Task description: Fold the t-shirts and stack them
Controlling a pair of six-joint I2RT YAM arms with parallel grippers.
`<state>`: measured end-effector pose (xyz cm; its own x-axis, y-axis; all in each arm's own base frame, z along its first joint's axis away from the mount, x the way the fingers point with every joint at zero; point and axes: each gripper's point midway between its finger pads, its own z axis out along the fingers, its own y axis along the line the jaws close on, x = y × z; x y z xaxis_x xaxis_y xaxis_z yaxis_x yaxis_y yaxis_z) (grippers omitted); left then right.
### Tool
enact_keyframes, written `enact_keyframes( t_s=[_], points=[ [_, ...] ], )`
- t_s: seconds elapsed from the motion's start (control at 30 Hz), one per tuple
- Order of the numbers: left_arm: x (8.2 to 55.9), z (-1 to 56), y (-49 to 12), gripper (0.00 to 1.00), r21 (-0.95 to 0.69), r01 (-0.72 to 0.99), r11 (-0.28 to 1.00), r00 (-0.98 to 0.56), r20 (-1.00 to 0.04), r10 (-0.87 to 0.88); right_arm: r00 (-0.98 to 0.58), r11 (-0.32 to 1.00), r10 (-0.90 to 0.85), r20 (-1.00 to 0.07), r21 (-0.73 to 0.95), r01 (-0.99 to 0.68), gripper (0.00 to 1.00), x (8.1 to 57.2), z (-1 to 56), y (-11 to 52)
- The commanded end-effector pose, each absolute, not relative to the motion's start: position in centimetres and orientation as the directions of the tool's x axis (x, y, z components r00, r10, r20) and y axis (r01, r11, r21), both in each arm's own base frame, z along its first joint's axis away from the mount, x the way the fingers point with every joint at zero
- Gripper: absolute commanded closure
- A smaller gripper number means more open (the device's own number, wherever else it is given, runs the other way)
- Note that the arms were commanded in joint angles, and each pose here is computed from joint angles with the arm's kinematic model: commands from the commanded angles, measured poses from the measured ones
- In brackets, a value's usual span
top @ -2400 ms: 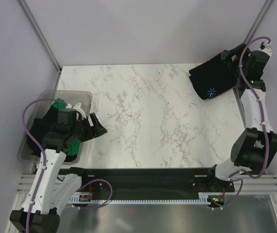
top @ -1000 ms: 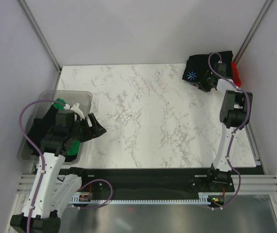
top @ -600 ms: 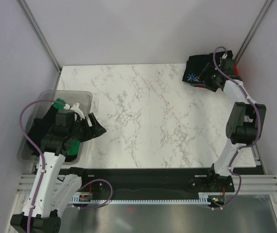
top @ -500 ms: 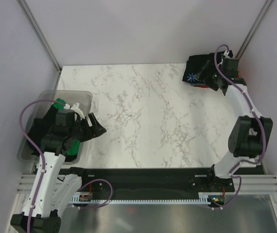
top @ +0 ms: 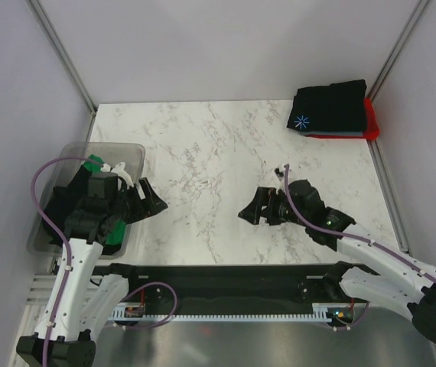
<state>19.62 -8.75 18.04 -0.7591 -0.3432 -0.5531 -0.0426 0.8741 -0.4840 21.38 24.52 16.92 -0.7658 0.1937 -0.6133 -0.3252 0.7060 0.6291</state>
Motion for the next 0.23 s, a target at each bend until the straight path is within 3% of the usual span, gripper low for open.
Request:
enact_keyframes(
  t_s=[0.0,0.2],
  points=[
    [20.2,18.6,-8.7,0.18,-0.480,-0.006,0.877,-0.740,-0.588,-0.326,-0.768,0.644,0.303,-0.563,0.716,-0.270,0.02,19.6,16.2,25.9],
    [20.2,18.4,-8.6,0.18,-0.474,-0.023,0.880,-0.744,-0.580,-0.331,-0.766,0.709,0.277,-0.580,0.661,-0.244,0.02,17.2,13.0,25.8]
  ],
)
